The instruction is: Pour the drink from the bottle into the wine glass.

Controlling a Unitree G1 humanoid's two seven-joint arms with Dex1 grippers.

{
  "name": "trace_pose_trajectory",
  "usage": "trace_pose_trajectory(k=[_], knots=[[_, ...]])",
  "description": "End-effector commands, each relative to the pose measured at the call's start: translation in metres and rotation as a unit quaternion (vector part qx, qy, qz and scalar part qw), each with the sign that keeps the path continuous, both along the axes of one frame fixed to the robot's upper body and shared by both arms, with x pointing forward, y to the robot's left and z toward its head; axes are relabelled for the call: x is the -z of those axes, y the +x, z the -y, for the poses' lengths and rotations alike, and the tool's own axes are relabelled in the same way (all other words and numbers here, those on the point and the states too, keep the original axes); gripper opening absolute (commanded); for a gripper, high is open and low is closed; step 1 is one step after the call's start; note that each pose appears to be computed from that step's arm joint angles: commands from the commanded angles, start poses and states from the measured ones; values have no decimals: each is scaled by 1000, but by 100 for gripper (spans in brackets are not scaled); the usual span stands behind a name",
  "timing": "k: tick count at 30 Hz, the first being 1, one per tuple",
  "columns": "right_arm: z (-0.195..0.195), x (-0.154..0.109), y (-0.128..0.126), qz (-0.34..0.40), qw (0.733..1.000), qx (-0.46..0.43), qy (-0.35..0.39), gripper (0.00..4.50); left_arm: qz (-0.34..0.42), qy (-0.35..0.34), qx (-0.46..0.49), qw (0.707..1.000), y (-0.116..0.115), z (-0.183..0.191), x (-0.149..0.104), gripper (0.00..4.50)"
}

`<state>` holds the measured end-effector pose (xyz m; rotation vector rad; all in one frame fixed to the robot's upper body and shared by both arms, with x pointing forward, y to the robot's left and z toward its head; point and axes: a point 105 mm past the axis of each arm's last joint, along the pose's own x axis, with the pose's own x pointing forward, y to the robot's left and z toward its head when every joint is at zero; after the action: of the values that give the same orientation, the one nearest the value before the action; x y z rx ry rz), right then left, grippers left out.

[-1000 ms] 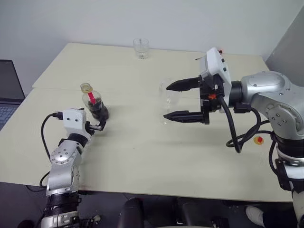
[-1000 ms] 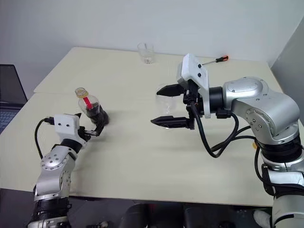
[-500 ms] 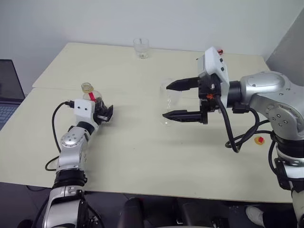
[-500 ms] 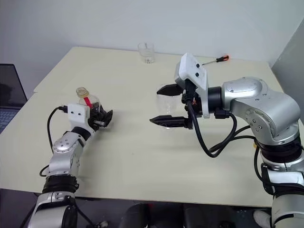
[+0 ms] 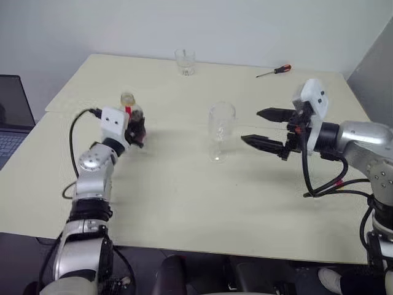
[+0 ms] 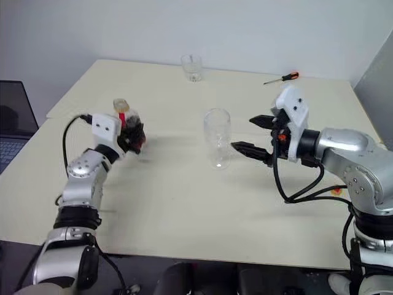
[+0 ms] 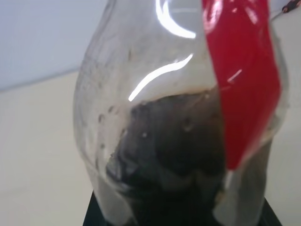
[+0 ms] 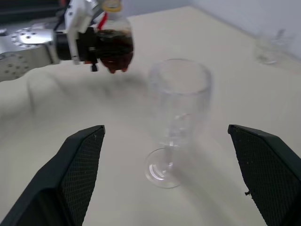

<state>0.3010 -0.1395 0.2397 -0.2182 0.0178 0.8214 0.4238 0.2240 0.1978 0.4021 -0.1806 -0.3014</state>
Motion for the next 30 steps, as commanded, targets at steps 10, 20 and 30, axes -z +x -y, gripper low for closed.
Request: trace_pose_trajectory(k=[10, 20, 30], knots=[[-5, 6, -47, 116, 989, 29, 85, 450, 153, 210, 110, 959, 21, 85, -95, 102], [-37, 16, -42, 122, 990, 15, 70, 450, 212, 295, 154, 919, 18, 128, -95, 101], [-23, 18, -35, 134, 989, 40, 52, 450, 235, 364, 127, 892, 20, 124, -84, 101]])
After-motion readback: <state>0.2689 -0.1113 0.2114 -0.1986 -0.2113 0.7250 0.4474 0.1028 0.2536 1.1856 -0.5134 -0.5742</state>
